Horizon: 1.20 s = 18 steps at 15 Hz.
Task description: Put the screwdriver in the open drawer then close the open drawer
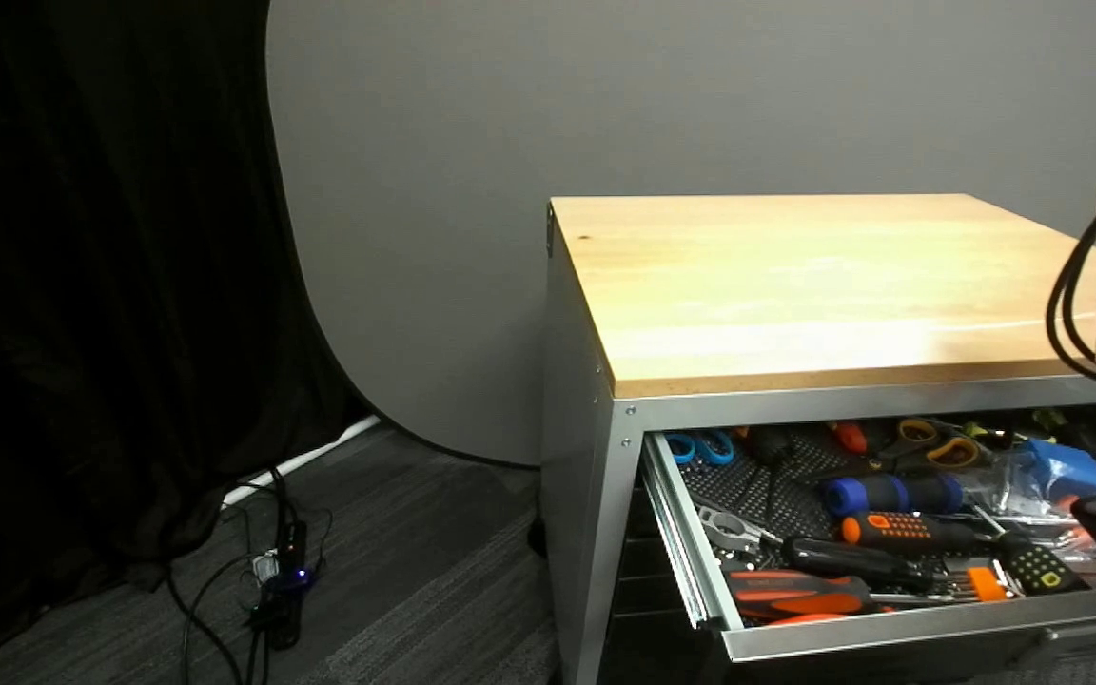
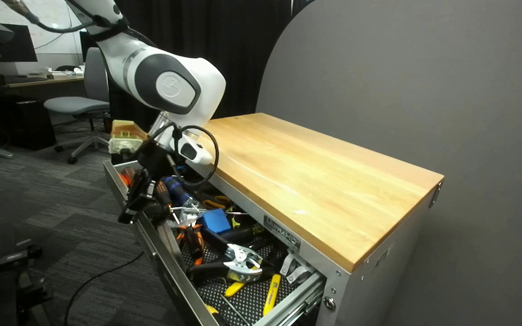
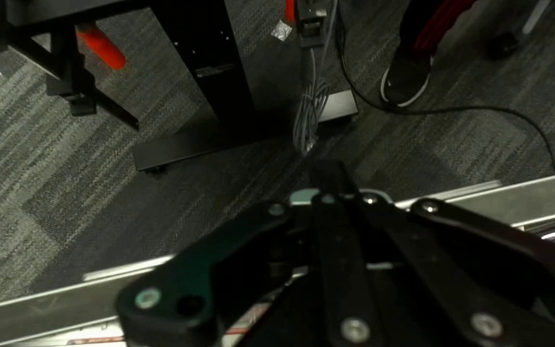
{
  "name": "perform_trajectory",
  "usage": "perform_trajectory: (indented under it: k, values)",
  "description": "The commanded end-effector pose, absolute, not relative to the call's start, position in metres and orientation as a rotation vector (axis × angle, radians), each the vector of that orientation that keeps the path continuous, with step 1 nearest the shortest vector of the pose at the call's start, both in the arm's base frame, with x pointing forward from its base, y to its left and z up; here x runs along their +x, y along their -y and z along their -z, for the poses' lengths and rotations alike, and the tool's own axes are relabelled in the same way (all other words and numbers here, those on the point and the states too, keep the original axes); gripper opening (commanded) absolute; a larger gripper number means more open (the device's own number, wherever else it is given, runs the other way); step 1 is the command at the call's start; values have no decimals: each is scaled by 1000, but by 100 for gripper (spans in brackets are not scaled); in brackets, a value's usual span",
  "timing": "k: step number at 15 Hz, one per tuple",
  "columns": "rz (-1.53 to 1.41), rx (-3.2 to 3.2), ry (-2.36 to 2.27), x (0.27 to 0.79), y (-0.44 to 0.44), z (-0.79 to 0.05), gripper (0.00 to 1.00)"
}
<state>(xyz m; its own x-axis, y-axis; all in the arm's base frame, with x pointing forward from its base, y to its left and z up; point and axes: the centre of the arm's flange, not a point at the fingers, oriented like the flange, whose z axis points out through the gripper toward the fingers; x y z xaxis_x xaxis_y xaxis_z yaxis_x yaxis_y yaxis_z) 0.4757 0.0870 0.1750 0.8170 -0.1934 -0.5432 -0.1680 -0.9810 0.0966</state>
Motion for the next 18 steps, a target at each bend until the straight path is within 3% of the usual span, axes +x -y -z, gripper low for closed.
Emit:
perform_trajectory:
  k: [1, 18]
  values:
    - [763, 2995, 327, 484, -96, -167, 0]
    - [266, 3125, 227, 547, -137, -171, 0]
